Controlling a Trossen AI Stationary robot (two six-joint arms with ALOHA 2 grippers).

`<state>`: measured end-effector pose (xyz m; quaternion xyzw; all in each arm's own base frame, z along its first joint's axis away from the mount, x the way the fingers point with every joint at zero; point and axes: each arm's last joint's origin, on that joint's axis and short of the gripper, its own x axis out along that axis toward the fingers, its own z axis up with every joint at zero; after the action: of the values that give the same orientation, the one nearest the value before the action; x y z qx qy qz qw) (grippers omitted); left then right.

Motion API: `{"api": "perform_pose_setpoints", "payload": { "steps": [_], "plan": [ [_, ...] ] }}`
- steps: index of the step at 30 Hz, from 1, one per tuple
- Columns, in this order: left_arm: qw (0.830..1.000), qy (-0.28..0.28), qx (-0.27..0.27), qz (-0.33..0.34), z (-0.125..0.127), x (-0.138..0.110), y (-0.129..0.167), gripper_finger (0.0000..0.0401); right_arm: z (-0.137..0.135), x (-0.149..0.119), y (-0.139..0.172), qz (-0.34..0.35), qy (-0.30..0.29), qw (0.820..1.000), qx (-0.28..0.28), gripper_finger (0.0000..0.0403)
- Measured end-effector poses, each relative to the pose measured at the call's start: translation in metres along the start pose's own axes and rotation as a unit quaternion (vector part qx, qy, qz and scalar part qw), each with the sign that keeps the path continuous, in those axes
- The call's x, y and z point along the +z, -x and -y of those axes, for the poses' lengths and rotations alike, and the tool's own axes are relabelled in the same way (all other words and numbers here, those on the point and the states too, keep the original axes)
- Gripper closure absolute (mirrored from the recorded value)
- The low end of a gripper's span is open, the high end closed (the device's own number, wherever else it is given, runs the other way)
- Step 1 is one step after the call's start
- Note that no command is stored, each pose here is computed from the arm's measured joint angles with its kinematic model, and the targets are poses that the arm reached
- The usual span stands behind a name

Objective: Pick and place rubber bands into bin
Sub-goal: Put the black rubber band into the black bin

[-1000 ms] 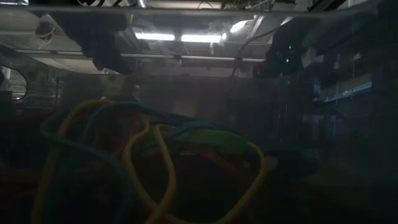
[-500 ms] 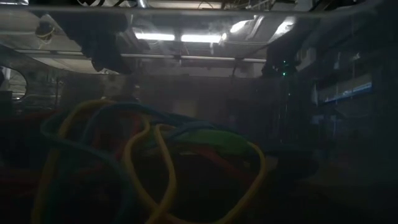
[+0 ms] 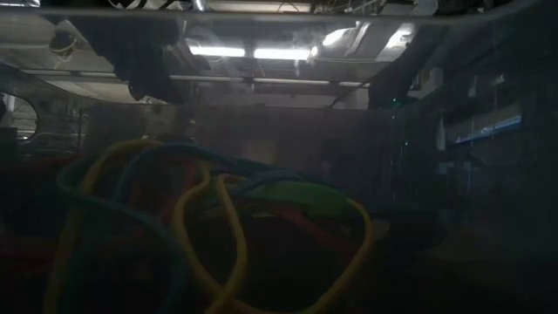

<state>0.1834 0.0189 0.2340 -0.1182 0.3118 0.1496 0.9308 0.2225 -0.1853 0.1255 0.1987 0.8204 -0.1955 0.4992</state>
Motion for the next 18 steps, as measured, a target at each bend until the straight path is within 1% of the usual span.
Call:
{"api": "perform_pose_setpoints", "payload": {
  "steps": [8, 9, 14, 18],
  "plan": [
    [1.0, 0.0, 0.0, 0.0, 0.0, 0.0, 0.0, 0.0399, 0.0, 0.0, 0.0, -0.002, -0.002, 1.0, 0.004, 0.0389],
    [1.0, 0.0, 0.0, 0.0, 0.0, 0.0, 0.0, 0.0399, 0.0, -0.001, 0.0, -0.002, -0.002, 1.0, 0.004, 0.0394],
    [1.0, 0.0, 0.0, 0.0, 0.0, 0.0, 0.0, 0.0399, 0.001, -0.009, 0.013, 0.023, -0.017, 1.0, 0.003, 0.0387],
    [1.0, 0.0, 0.0, 0.0, 0.0, 0.0, 0.0, 0.0399, 0.003, -0.023, 0.031, 0.056, -0.031, 0.998, 0.002, 0.0397]
  ]
}}
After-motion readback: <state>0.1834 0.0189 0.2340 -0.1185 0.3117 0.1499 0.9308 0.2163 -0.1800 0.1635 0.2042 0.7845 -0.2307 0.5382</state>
